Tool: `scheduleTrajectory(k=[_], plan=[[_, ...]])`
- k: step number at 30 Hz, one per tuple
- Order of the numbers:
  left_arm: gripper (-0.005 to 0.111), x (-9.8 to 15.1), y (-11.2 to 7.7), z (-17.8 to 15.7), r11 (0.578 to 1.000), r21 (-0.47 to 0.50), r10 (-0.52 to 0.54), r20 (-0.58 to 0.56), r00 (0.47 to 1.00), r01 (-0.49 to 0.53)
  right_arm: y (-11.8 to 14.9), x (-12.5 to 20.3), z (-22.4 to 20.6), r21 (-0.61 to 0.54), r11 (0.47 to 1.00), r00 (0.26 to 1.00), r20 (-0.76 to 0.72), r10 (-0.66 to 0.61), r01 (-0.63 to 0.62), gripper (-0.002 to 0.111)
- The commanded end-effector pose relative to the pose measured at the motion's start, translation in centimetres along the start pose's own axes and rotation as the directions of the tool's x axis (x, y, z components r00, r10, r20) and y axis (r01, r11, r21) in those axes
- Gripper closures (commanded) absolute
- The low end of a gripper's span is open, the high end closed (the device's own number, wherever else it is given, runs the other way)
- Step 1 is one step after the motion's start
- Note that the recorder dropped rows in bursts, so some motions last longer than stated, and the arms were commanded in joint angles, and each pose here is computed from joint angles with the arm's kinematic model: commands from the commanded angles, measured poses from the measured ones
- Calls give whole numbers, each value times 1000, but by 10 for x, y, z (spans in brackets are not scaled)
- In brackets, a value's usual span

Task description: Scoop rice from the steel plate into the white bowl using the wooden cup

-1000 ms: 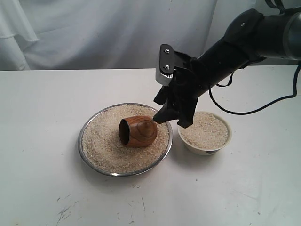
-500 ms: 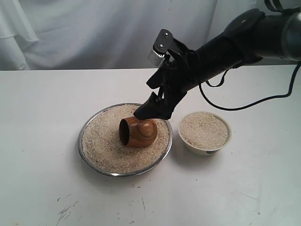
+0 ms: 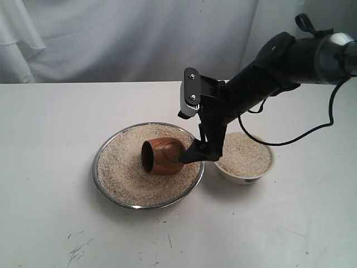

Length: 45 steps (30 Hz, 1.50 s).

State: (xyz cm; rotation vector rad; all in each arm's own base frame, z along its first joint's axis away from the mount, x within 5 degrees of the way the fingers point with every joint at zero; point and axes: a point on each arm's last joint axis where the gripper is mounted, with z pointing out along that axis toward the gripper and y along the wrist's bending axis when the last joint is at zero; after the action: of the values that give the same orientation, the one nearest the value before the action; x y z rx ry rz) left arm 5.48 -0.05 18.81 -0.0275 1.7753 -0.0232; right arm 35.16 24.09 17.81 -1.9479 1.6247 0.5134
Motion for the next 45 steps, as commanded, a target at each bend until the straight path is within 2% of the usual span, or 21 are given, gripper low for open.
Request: scheduleTrajectory(k=[1, 6, 17, 45], plan=[[107, 1, 0, 0, 1000, 2, -4, 7, 1000, 4, 0, 0, 5, -9, 999, 999, 5, -49, 49, 5], [107, 1, 0, 0, 1000, 2, -4, 7, 1000, 4, 4, -4, 36, -64, 993, 995, 7, -101, 102, 5], [107, 1, 0, 0, 1000, 2, -4, 7, 1000, 4, -4, -3, 55, -73, 992, 995, 10, -99, 99, 5], [107, 1, 0, 0, 1000, 2, -4, 7, 1000, 4, -2, 0, 62, -86, 996, 1000, 7, -20, 21, 5]])
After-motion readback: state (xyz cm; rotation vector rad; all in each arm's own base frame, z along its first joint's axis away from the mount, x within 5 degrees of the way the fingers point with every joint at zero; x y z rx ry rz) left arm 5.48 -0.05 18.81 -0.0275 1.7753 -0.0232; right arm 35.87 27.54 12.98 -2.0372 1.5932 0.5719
